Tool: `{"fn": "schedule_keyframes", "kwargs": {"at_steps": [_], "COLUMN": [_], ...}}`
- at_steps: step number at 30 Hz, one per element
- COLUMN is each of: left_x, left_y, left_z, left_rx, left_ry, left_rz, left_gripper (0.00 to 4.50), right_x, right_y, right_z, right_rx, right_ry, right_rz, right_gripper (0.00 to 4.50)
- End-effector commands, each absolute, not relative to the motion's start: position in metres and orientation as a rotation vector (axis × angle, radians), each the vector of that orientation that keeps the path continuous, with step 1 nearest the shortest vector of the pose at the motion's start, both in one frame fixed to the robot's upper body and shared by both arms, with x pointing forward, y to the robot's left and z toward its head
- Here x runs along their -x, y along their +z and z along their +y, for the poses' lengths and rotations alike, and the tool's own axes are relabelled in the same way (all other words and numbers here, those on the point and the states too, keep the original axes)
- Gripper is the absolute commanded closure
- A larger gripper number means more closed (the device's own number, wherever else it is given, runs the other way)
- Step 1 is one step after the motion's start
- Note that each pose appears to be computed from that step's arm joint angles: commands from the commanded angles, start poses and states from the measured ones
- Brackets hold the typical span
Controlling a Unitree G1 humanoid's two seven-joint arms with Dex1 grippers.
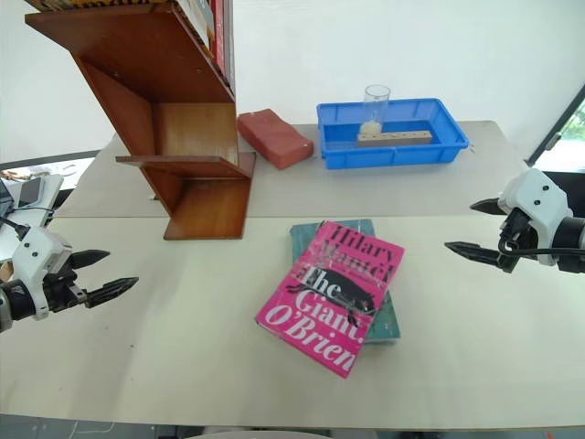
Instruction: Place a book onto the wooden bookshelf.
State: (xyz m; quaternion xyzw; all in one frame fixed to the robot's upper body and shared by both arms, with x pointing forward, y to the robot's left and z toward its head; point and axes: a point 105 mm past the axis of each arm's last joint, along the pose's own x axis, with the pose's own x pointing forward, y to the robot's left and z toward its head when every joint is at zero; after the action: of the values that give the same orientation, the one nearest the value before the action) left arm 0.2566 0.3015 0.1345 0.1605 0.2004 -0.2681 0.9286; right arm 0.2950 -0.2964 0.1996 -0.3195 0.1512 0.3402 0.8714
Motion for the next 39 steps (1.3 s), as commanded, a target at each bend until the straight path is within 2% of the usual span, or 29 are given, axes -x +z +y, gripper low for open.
{"fn": "schedule_keyframes", "kwargs": {"at_steps": [1, 18, 21, 25, 31, 32, 39], "left_x": [-0.257, -0.260, -0.269, -0.281, -0.293, -0.295, -0.309], "left_y": [0.150, 0.150, 0.148, 0.138, 0.129, 0.127, 0.107], "left_z": [0.300, 0.283, 0.252, 0.221, 0.161, 0.155, 0.116], "left_rx": [-0.352, -0.246, -0.106, -0.093, 0.136, 0.192, 0.467], "left_ry": [-0.563, -0.692, -0.803, -0.906, -1.091, -1.107, -1.138], "left_rz": [0.378, 0.396, 0.394, 0.401, 0.432, 0.446, 0.543], "left_gripper": [0.00, 0.00, 0.00, 0.00, 0.00, 0.00, 0.00], "right_x": [-0.297, -0.296, -0.289, -0.280, -0.265, -0.264, -0.268], "right_y": [0.213, 0.211, 0.207, 0.201, 0.169, 0.164, 0.145], "right_z": [-0.296, -0.298, -0.291, -0.280, -0.271, -0.270, -0.261], "right_rx": [0.684, 0.651, 0.652, 0.648, 0.699, 0.714, 0.740], "right_ry": [0.695, 0.664, 0.692, 0.725, 0.767, 0.772, 0.762], "right_rz": [0.264, 0.240, 0.241, 0.248, 0.338, 0.351, 0.358], "right_gripper": [0.05, 0.05, 0.81, 2.25, 4.33, 4.48, 4.48]}}
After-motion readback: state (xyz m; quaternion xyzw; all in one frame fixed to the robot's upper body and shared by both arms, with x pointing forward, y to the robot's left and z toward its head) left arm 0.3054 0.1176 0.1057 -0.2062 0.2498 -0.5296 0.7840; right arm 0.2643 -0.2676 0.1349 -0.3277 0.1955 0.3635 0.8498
